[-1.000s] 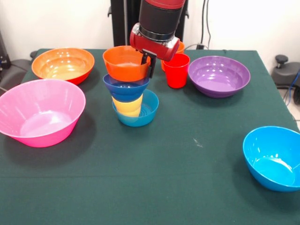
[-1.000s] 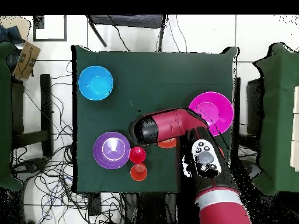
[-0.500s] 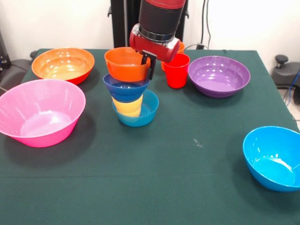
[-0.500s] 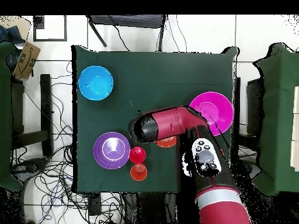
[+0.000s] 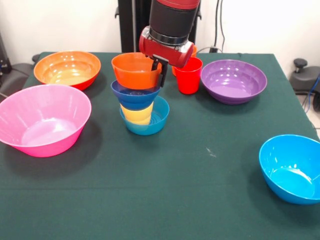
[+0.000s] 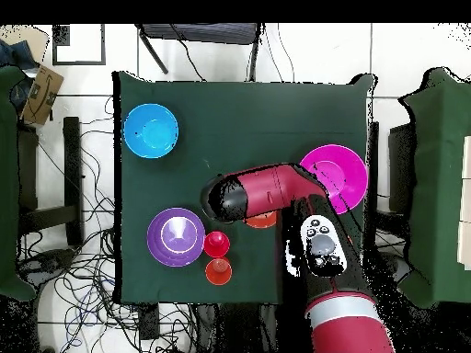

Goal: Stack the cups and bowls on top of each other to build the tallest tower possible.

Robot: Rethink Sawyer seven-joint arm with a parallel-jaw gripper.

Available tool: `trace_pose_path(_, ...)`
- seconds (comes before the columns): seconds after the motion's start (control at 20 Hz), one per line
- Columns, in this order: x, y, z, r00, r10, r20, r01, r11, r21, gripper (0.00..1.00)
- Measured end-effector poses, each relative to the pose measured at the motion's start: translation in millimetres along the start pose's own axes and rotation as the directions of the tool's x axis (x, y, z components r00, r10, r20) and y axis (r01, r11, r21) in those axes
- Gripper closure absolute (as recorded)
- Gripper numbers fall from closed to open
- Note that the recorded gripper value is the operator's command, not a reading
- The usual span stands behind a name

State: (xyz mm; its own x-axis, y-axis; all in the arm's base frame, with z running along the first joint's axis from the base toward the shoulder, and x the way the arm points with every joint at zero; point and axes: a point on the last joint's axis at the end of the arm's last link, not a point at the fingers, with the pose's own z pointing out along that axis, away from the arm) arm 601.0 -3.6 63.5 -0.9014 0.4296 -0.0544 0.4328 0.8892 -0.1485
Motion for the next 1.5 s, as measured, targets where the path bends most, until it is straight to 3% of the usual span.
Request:
trace_pose_path(1.0,-4.5,2.3,-1.6,1.0,0.001,0.009,-0.001,1.0,-0.004,1.0)
trace_pose_path(1.05,-5.4,2.3,-1.9,0.9999,0.001,0.011,-0.001,1.0,-0.004,0.0)
trace_pose_path(1.5,-7.3,2.7,-2.6,0.9999,0.002,0.015,-0.002,1.0,-0.005,0.0)
